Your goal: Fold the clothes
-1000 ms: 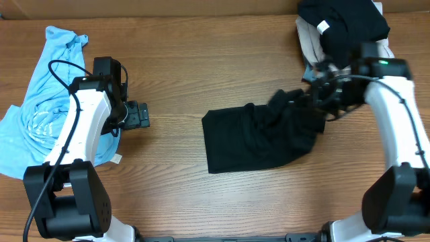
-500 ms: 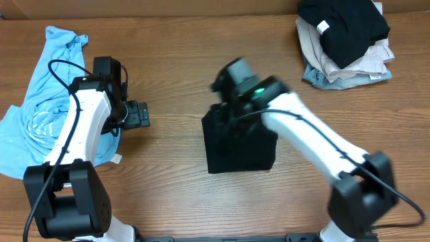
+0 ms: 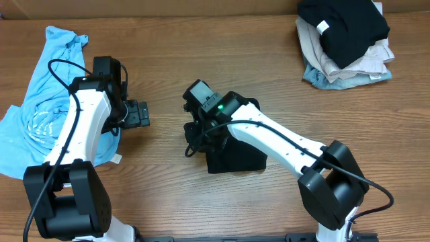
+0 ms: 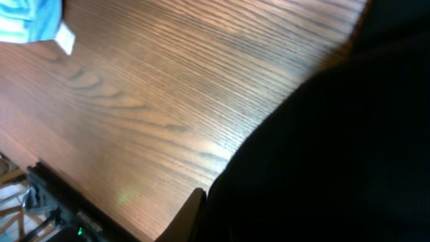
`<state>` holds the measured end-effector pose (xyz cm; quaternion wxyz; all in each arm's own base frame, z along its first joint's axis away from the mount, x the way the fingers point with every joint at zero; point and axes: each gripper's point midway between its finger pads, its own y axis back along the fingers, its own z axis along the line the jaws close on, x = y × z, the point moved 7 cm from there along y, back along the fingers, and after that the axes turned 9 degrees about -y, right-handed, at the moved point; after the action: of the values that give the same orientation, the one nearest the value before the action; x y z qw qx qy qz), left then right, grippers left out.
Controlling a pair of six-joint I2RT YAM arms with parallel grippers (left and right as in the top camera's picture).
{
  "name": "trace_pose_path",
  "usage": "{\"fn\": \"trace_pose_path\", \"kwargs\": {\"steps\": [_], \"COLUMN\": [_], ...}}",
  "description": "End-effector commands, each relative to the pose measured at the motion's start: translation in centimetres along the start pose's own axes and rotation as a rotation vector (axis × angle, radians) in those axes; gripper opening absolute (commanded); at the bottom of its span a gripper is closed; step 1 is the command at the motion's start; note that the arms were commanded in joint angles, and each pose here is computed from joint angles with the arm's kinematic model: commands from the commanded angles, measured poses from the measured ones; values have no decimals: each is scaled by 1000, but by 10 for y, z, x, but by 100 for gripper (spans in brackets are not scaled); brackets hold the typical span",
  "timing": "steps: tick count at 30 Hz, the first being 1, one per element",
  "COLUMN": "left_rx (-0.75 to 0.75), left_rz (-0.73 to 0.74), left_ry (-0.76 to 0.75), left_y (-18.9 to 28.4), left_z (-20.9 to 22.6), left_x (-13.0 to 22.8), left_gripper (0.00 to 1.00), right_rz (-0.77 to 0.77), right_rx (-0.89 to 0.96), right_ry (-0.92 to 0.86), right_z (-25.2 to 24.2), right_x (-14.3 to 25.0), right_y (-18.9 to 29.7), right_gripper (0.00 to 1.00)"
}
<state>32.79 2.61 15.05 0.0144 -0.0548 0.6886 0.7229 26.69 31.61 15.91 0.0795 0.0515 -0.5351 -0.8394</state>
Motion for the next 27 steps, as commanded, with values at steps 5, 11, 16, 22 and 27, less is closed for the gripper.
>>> {"fn": "trace_pose_path", "kwargs": {"steps": [5, 11, 16, 22, 27], "left_rx": [17, 19, 19, 18, 18], "left_rz": [-24, -31, -31, -32, -37], "left_ry": [-19, -19, -18, -19, -19], "left_y": [2, 2, 2, 2, 2], "left_z": [-2, -2, -2, -2, -2], "left_x": [-7, -8, -8, -9, -9], "left_gripper": [100, 100, 100, 100, 100], "right_rz": [-100, -92, -35, 82, 104], "right_rx": [-25, -6, 23, -23, -46], "right_ry": [133, 169, 166, 196, 241], "right_z": [38, 38, 35, 45, 60], "right_x": [-6, -6, -10, -6, 3], "right_y": [86, 96, 61, -1, -18], "right_gripper": [11, 12, 12, 22, 27]}}
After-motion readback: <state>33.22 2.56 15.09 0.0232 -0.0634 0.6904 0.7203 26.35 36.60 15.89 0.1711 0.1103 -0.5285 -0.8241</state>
